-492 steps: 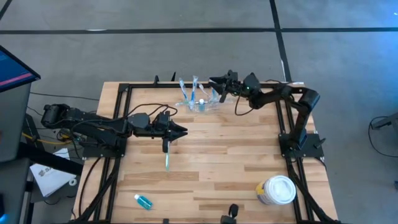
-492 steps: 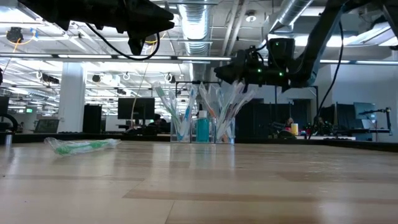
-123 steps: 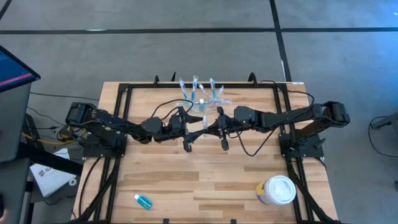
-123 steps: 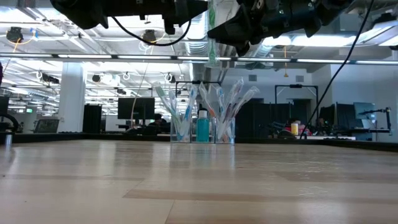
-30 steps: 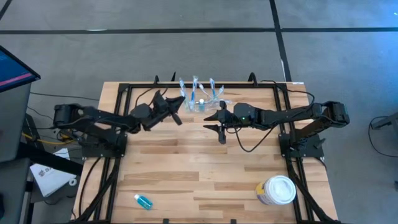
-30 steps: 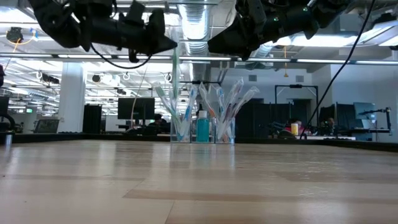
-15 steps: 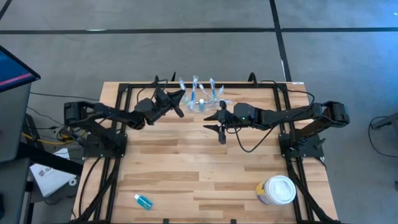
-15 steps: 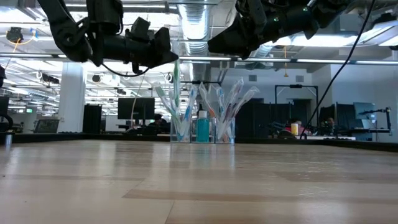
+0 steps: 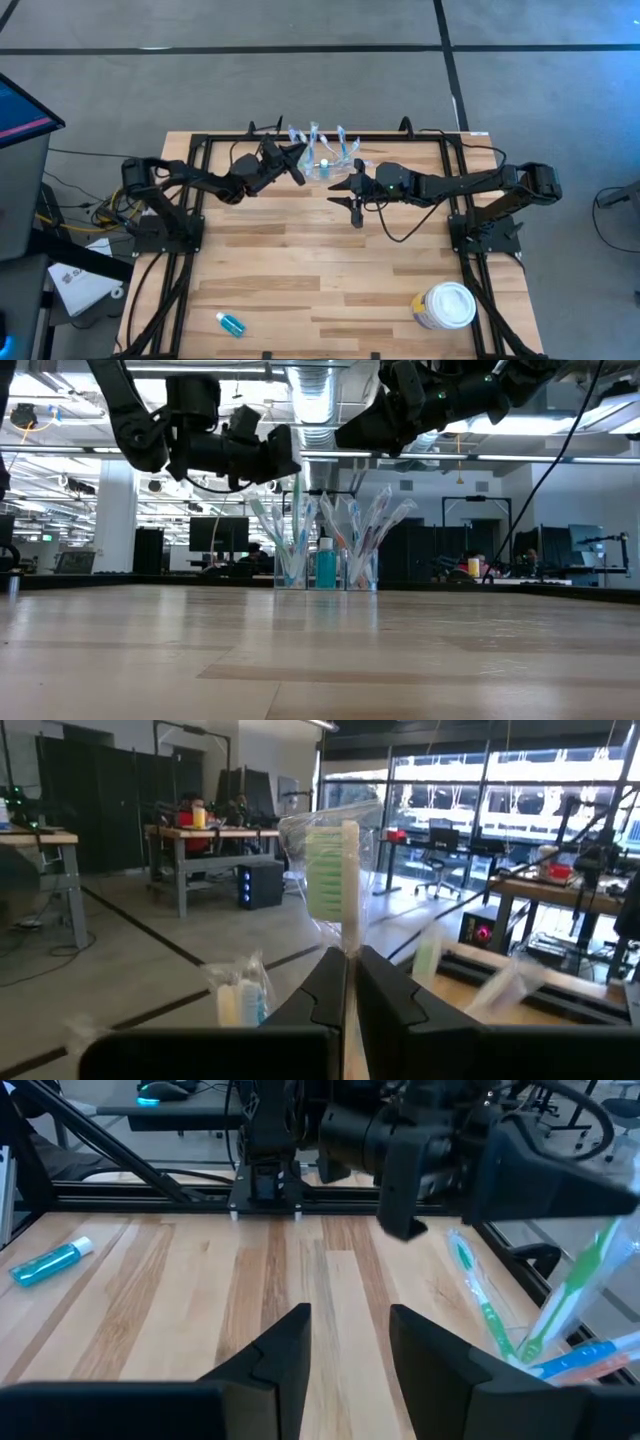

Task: Pick & Place toothbrushing station
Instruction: Put the green toothbrush into the transparent organizer

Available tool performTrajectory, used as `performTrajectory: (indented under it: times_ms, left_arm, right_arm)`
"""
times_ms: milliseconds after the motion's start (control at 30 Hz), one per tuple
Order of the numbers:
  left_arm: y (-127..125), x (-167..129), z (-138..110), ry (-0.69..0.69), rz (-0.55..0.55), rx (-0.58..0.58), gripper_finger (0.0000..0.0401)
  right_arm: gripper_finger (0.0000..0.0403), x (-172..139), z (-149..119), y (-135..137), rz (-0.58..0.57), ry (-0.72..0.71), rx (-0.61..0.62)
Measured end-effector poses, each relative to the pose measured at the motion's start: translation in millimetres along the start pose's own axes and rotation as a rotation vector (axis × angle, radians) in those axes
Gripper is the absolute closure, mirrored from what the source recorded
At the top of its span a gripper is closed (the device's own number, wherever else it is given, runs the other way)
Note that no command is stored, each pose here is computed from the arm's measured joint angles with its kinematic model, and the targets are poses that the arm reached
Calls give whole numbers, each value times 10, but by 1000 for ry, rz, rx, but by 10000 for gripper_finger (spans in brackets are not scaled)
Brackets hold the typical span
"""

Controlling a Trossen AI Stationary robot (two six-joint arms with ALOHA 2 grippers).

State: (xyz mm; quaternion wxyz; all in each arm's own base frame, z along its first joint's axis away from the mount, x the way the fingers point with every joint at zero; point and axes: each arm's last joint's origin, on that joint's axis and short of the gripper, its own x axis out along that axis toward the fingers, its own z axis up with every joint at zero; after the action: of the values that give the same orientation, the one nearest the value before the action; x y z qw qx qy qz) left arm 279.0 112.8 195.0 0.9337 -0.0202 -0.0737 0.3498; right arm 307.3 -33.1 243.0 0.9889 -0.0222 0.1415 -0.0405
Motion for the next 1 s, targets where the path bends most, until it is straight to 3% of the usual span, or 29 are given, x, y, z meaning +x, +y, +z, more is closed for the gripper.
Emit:
performTrajectory:
  times_ms: [1000]
  left_arm:
    - [36,70,-139,75,19,30,399]
  right_arm:
    - [275,-1,-6,-16,-5,7,-17]
